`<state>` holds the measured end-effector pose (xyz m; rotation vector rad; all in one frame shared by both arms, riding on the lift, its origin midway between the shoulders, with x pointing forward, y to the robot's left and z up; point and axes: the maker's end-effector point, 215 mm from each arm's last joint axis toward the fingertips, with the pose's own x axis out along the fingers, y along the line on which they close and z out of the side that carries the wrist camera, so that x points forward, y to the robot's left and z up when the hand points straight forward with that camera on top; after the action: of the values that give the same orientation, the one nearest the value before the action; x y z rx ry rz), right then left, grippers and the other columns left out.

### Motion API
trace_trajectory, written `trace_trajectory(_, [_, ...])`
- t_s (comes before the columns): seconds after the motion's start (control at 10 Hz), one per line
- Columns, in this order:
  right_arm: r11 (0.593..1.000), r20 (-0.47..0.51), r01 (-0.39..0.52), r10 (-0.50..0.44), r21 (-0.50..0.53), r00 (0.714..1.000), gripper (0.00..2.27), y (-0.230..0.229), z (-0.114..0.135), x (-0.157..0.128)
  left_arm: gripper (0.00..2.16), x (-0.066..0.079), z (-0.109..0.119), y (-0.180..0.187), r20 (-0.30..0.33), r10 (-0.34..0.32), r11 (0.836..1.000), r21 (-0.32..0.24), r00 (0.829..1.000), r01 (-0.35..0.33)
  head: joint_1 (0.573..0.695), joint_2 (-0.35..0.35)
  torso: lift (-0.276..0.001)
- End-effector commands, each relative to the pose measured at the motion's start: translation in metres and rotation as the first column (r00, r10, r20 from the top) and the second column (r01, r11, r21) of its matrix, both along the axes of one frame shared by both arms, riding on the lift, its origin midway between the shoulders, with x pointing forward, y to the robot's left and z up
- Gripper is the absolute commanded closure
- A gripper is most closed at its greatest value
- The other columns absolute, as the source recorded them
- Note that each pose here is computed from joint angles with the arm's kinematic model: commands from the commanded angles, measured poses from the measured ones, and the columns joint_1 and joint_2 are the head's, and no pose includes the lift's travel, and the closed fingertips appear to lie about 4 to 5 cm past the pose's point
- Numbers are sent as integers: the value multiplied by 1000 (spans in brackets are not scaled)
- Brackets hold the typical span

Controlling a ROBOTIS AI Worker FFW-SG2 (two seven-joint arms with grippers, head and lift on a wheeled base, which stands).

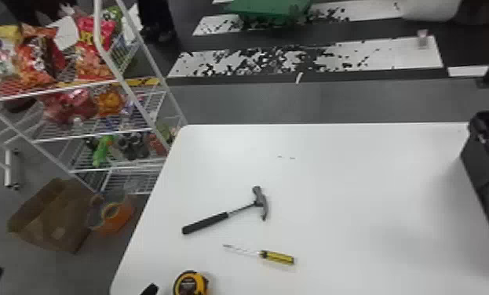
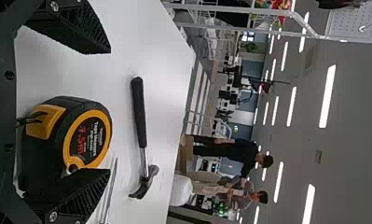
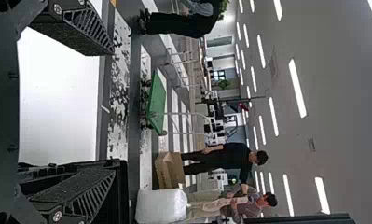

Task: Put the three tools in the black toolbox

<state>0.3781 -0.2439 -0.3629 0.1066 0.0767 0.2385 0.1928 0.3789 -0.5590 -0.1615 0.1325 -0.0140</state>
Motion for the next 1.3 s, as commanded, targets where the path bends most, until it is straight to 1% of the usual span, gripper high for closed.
trace_trajectory(0.0, [1000,-3,2,-2,-1,1000,103,-2,-1,0,97,13,6,-14,1,-35,999,-27,999,35,695,286,-55])
trace_trajectory(0.1, [1000,0,2,-2,1,1000,103,-2,1,1,97,19,14,-28,18,-50,998,-32,999,50,695,270,-55])
trace_trajectory(0.2, [1000,1,2,-2,2,1000,103,-2,1,2,97,20,16,-34,20,-62,997,-34,998,63,695,247,-55])
trace_trajectory(0.4, [1000,3,8,-8,3,1000,103,-5,2,4,97,27,16,-34,22,-53,998,-35,998,54,695,198,-55])
trace_trajectory(0.8, [1000,3,11,-11,5,1000,103,-7,1,5,97,29,15,-32,22,-49,998,-28,999,49,695,190,-55])
trace_trajectory(1.1, [1000,3,7,-7,8,1000,103,-6,2,5,93,29,12,-30,10,-37,999,-14,999,37,695,193,-55])
trace_trajectory(1.2, [1000,3,5,-5,11,1000,103,-5,2,5,93,29,10,-29,2,-35,999,4,999,35,695,194,-55])
